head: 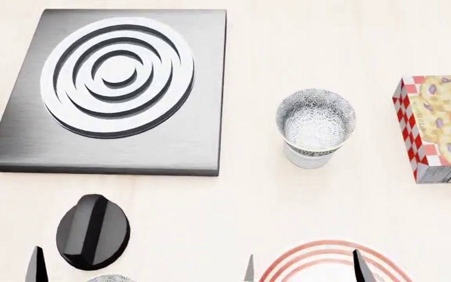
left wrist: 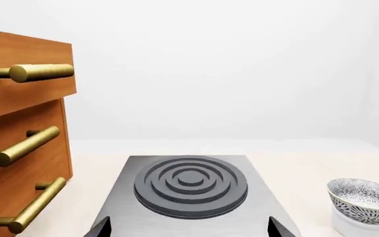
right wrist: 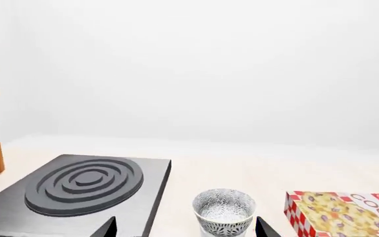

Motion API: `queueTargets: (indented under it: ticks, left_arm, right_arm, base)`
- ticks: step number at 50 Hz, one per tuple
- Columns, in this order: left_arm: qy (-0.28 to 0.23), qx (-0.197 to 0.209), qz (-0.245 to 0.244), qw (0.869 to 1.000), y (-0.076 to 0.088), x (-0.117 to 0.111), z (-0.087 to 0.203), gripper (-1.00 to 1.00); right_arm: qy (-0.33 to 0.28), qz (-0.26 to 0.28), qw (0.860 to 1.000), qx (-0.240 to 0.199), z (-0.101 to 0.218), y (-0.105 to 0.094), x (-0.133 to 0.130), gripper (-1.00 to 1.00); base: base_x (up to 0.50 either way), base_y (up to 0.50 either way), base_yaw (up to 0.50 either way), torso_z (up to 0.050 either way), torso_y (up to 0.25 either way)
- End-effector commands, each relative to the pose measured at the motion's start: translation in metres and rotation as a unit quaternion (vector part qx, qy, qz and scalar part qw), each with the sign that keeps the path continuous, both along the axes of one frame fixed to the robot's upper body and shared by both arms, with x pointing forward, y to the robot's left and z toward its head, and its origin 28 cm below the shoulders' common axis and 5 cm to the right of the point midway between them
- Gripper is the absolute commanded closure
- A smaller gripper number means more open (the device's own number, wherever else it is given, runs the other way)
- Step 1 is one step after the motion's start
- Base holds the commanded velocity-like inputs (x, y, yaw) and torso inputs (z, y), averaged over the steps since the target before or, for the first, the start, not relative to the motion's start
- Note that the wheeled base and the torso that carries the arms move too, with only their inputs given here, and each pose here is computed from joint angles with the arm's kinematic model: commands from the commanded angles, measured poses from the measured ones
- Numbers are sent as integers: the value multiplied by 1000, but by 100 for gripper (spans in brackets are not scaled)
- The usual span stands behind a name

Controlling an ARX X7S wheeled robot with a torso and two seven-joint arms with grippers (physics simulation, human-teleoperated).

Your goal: Pick the akita bowl on the ramekin and place it on the plate.

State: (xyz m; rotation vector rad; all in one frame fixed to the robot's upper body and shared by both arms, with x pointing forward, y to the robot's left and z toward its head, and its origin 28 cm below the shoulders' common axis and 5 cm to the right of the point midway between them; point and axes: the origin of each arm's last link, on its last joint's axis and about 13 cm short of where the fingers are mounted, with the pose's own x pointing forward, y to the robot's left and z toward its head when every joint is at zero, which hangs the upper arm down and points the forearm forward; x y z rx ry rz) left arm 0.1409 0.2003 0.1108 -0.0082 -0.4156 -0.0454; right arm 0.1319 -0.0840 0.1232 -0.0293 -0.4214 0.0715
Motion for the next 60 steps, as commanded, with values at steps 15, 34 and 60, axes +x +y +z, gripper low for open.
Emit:
queueTargets:
  ticks: [15,34,60]
  left_arm:
    - [35,-7,4,999,5,12,-7,-100]
    - [40,-7,7,999,5,15,-9,-100]
    - [50,-11,2,999,5,16,-14,-100]
  right_arm:
    - [99,154,930,-319,127,-27,61,-100]
    - [212,91,821,-523,163,-42,124,-100]
    - [292,51,722,-625,151,-63,180,-100]
  base:
    - [0,0,0,0,0]
    - [0,0,0,0,0]
    - [0,0,0,0,0]
